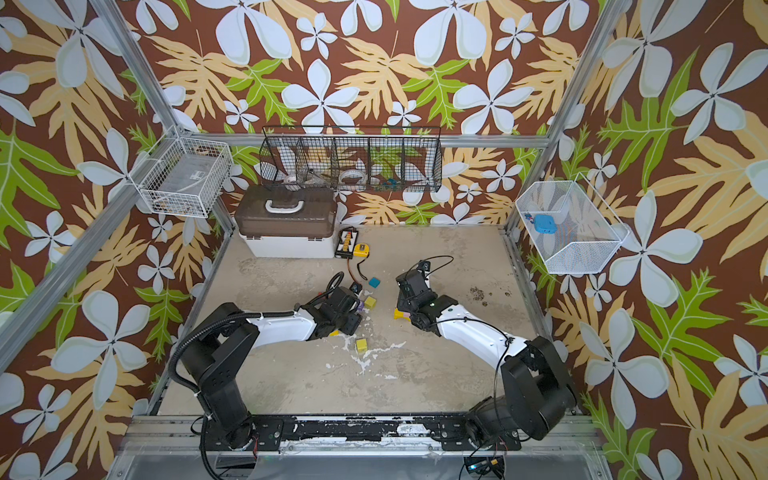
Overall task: Build the wood block tower
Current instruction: 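Lower the left gripper over the orange bar block and align with it, then close the left gripper on the orange bar and lift it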
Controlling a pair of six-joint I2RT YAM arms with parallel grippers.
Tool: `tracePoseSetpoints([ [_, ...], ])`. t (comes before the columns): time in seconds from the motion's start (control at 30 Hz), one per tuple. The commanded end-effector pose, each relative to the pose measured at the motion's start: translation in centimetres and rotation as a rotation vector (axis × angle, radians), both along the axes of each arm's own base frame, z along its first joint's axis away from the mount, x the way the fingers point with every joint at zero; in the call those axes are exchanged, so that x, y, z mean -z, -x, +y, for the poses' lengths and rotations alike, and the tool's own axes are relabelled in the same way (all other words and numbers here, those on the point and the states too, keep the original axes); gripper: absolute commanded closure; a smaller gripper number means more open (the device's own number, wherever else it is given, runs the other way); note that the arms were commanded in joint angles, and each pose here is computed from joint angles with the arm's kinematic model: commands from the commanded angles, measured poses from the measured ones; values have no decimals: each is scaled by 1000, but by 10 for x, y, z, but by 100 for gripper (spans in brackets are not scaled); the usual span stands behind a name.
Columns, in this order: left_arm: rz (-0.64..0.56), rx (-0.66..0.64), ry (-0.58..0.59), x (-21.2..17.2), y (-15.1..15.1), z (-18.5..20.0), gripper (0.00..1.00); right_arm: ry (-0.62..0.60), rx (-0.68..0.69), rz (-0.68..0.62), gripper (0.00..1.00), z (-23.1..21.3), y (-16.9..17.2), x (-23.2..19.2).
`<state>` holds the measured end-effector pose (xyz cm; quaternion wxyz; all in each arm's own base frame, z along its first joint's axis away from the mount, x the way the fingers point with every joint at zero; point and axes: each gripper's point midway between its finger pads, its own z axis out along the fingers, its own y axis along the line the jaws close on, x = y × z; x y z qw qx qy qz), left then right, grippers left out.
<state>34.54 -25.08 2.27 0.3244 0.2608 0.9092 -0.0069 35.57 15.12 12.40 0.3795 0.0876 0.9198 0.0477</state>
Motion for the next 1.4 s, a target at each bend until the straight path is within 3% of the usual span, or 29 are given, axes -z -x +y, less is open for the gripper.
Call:
tracePoseSetpoints([
  [0.0,147,32,-137,33,29,24,26,0,13,-12,39,-2,0,-4],
  [0.13,153,25,-153,37,29,26,29,-2,13,-15,39,-3,0,-5],
  [0.33,131,-3,-170,32,27,32,23,-5,10,-23,39,-2,0,-8],
  [0.53,73,-63,-172,12,23,44,27,-8,7,-19,39,-2,1,-8],
  [0.67,58,-70,-104,-7,32,43,29,-11,5,-21,39,-1,0,-9],
  [0.93,-18,-65,48,-55,41,32,23,-11,6,-24,38,-1,1,-10],
  [1.03,7,-70,85,-51,43,26,24,-12,5,-23,38,-1,0,-10],
  [1.13,55,-96,90,-44,41,21,31,-14,5,-23,38,-1,1,-10],
  [1.37,80,-142,73,-28,31,15,32,-17,2,-24,38,-1,1,-12],
])
